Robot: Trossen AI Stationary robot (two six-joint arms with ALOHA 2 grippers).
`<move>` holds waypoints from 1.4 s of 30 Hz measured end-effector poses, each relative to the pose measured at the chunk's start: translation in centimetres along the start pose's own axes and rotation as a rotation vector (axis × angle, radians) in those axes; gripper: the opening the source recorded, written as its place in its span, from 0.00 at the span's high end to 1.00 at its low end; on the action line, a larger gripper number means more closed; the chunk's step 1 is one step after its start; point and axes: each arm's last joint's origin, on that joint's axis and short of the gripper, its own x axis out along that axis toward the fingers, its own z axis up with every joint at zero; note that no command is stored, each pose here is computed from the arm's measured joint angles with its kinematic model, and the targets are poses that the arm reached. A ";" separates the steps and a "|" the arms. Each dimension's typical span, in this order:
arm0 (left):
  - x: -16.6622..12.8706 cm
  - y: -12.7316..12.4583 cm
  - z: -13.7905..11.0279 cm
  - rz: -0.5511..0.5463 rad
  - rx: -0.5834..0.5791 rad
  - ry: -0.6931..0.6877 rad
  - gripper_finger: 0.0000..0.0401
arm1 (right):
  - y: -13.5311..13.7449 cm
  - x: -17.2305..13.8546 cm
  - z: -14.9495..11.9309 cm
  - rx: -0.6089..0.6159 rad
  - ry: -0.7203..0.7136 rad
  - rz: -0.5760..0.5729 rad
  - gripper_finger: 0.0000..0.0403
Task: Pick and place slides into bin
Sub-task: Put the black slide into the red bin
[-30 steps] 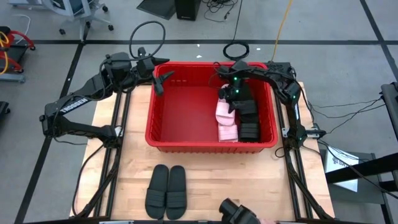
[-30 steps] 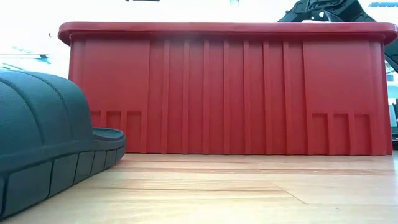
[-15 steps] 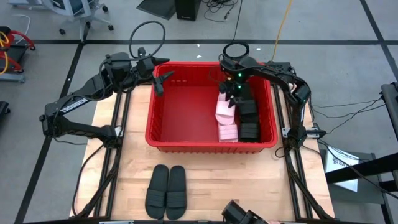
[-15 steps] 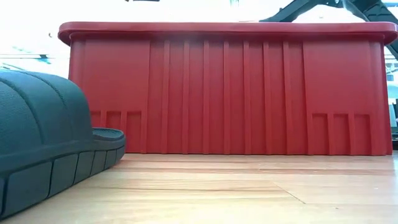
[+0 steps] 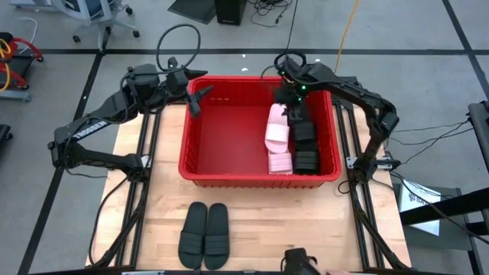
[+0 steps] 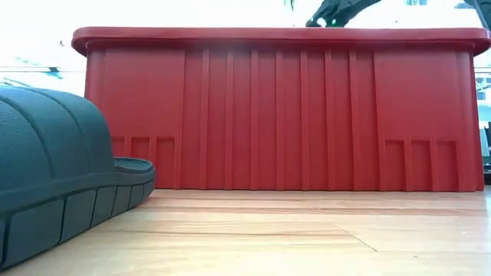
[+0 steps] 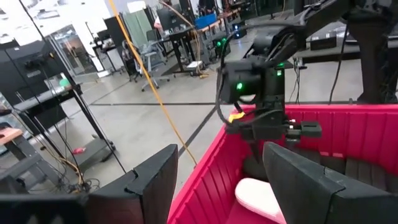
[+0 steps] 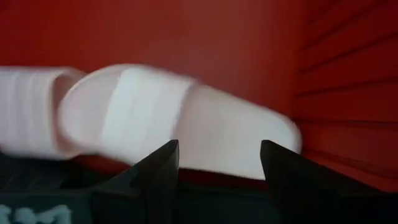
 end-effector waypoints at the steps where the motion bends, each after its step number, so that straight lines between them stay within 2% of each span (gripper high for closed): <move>1: -0.1 0.0 0.1 0.001 0.000 -0.004 0.40 | 0.0 -0.6 0.2 0.011 -0.023 -0.032 0.46; 6: -0.7 0.0 0.4 0.002 0.018 -0.024 0.40 | 0.3 -3.5 0.9 0.110 -0.142 -0.154 0.48; 9: -0.9 -0.2 0.6 -0.010 0.020 -0.036 0.40 | 0.7 -4.9 1.1 0.186 -0.202 -0.188 0.48; 14: -1.8 -1.4 1.2 -0.066 0.048 -0.071 0.40 | 2.1 -6.9 1.6 0.298 -0.286 -0.201 0.47; 20: -3.4 -3.4 2.1 -0.170 0.087 -0.124 0.40 | 4.5 -8.4 3.0 0.288 -0.366 -0.184 0.48; 27: -5.2 -5.8 2.4 -0.318 0.118 -0.142 0.40 | 7.6 -8.4 5.3 0.220 -0.477 0.023 0.48; 32: -6.2 -7.8 2.4 -0.350 0.128 -0.099 0.40 | 10.3 -8.0 6.8 0.169 -0.489 0.125 0.47; 37: -7.4 -10.2 2.4 -0.462 0.133 -0.084 0.40 | 14.2 -7.8 8.6 0.084 -0.505 0.267 0.48; 42: -9.2 -12.4 2.7 -0.600 0.124 -0.112 0.40 | 18.7 -6.9 10.1 -0.033 -0.528 0.355 0.48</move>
